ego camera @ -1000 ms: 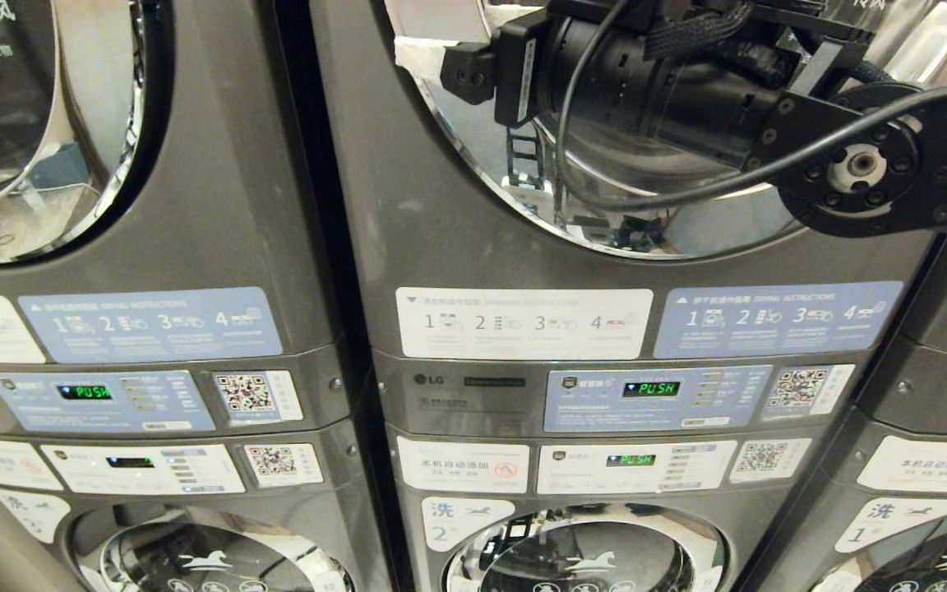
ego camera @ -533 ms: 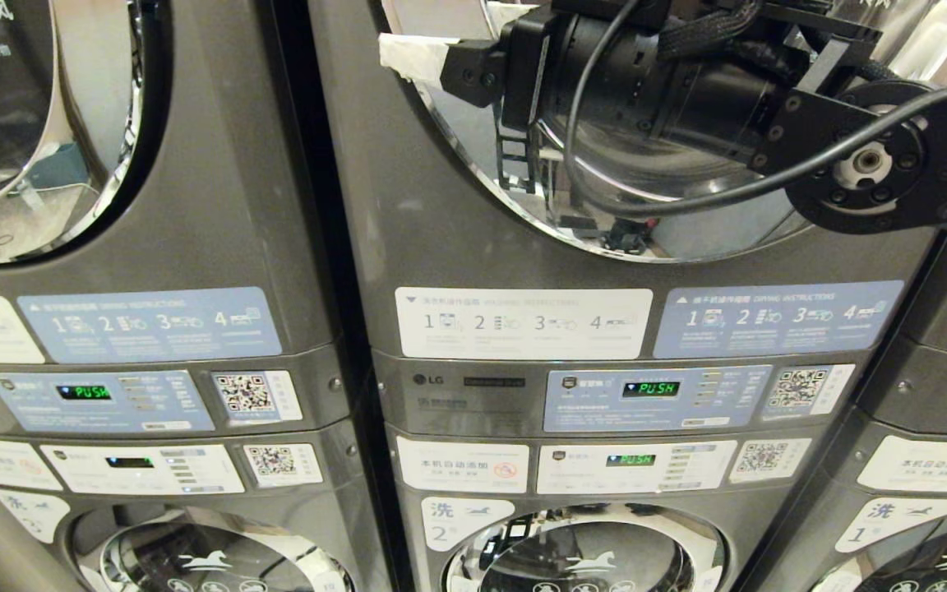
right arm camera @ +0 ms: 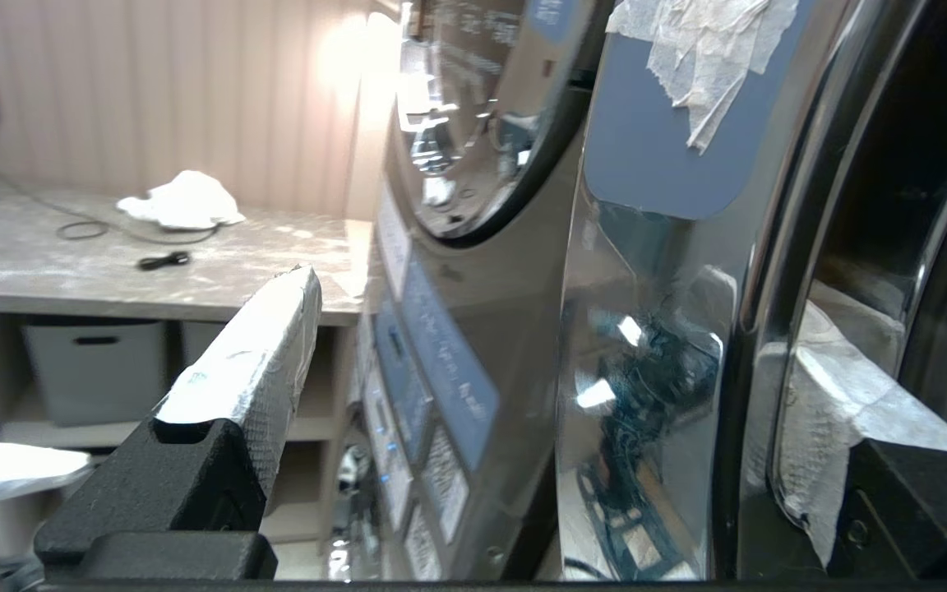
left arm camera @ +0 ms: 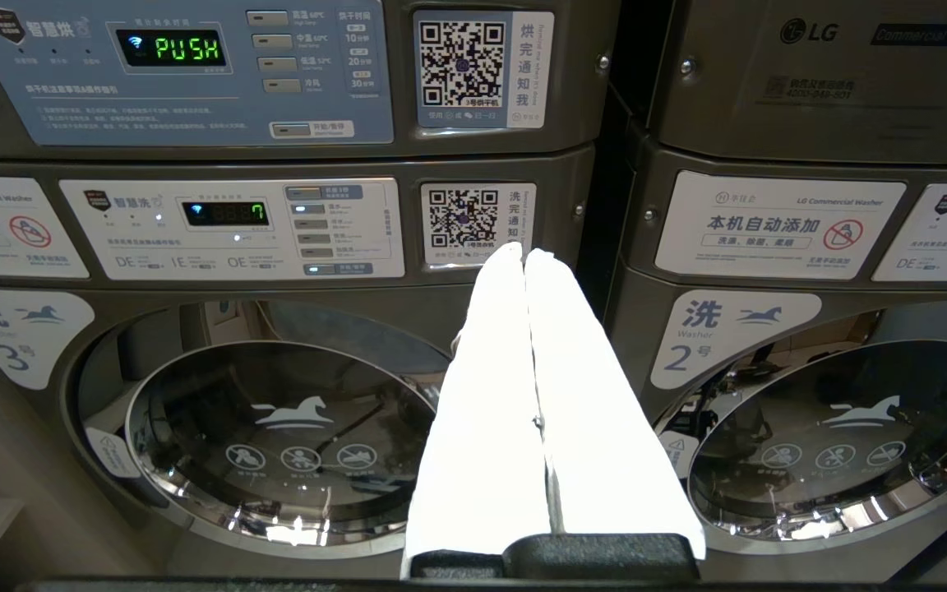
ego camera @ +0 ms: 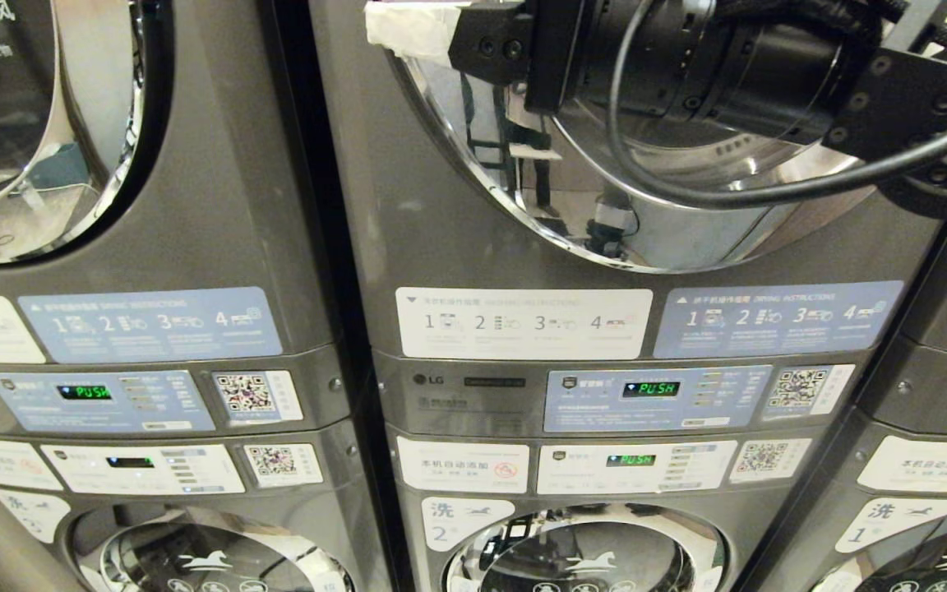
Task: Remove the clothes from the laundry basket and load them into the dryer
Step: Open the dryer
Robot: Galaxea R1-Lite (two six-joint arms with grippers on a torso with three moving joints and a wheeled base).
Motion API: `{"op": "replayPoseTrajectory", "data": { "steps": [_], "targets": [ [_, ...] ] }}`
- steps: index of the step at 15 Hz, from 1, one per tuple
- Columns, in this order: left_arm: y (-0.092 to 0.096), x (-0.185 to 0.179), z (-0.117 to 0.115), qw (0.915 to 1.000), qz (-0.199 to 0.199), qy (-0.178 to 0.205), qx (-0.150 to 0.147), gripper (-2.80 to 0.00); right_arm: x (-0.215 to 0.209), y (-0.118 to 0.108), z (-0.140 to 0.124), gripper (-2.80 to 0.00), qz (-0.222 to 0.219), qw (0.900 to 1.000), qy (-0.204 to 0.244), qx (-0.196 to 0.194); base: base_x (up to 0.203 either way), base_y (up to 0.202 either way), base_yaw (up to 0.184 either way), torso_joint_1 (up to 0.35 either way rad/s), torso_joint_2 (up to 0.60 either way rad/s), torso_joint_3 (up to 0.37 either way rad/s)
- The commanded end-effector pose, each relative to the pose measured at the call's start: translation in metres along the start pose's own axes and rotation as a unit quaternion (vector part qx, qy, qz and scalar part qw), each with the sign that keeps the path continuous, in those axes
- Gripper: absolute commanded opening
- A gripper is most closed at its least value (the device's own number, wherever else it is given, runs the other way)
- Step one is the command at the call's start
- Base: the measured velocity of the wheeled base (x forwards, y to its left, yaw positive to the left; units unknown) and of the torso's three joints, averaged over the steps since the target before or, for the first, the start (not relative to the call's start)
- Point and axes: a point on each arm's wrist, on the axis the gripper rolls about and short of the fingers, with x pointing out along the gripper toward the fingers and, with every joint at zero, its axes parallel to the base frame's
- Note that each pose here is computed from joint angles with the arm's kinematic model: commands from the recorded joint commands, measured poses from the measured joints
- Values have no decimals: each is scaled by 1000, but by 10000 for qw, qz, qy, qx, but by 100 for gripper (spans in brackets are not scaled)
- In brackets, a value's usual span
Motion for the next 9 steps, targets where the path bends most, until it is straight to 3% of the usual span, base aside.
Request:
{"op": "replayPoseTrajectory", "data": {
  "steps": [1, 6, 9],
  "targets": [
    [0, 0, 0, 10000, 3, -3, -1, -280, -23, 13, 26, 0, 44, 9998, -158, -95, 0, 0, 0, 0, 0, 0],
    [0, 0, 0, 10000, 3, -3, -1, -280, -96, 63, 51, 0, 742, 9972, -19, 104, 0, 0, 0, 0, 0, 0],
    [0, 0, 0, 10000, 3, -3, -1, -280, -152, 99, 73, 0, 922, 9954, -61, 260, 0, 0, 0, 0, 0, 0]
  ]
}}
